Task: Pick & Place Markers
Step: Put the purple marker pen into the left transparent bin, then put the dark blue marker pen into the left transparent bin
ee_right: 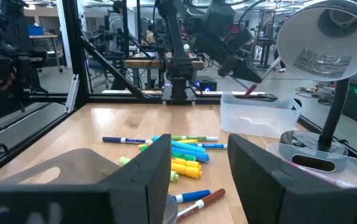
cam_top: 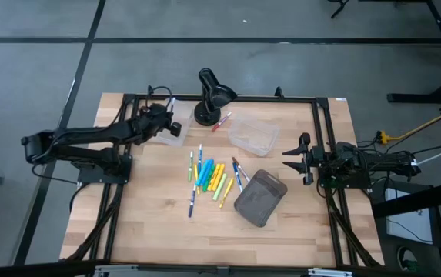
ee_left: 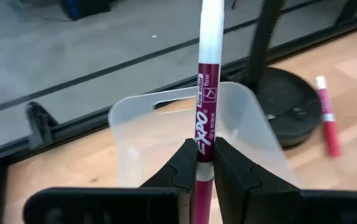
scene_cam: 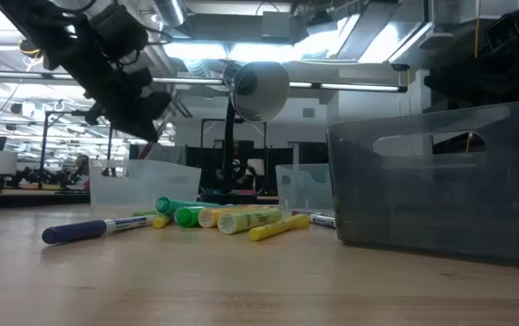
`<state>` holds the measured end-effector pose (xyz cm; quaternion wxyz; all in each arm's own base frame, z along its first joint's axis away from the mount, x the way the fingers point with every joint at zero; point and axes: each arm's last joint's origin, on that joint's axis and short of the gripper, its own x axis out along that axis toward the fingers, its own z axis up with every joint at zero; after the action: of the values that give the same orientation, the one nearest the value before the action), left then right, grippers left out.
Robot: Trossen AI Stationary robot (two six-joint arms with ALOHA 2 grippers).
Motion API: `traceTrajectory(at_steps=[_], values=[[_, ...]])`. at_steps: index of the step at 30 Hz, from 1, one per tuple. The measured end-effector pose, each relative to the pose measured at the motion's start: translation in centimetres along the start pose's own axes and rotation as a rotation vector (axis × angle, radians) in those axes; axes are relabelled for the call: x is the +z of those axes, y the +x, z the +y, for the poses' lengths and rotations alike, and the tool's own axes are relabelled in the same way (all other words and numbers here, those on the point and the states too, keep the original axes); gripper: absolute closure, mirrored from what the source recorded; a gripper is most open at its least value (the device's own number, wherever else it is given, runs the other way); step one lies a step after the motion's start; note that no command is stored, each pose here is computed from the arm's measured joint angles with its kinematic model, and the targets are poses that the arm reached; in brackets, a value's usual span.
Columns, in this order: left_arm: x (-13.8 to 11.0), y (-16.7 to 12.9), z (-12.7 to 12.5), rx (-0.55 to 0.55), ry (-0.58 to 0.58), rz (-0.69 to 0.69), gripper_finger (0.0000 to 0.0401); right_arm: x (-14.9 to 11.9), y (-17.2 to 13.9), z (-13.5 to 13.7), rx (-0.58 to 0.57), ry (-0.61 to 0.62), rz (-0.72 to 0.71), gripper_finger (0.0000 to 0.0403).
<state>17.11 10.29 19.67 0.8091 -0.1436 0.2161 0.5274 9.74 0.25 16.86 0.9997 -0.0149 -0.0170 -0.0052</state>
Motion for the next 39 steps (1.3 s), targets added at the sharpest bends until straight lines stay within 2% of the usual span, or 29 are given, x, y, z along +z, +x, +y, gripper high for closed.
traceTrajectory(at_steps=[13,30,35,39], values=[[0.2,1.5,1.5,-0.042,-0.059,0.083,0.0359,0.0,0.0,0.0,0.0,0.0,0.0,0.0246],[-0.1,1.6,1.8,-0.041,-0.041,0.122,0.0279,0.0,0.0,0.0,0.0,0.0,0.0,0.0246],[0.6,1.6,1.4,-0.132,-0.03,0.067,0.0272,0.0,0.0,0.0,0.0,0.0,0.0,0.0246],[1.8,1.5,0.6,-0.267,-0.041,-0.029,0.0277,0.0,0.0,0.0,0.0,0.0,0.0,0.0246]])
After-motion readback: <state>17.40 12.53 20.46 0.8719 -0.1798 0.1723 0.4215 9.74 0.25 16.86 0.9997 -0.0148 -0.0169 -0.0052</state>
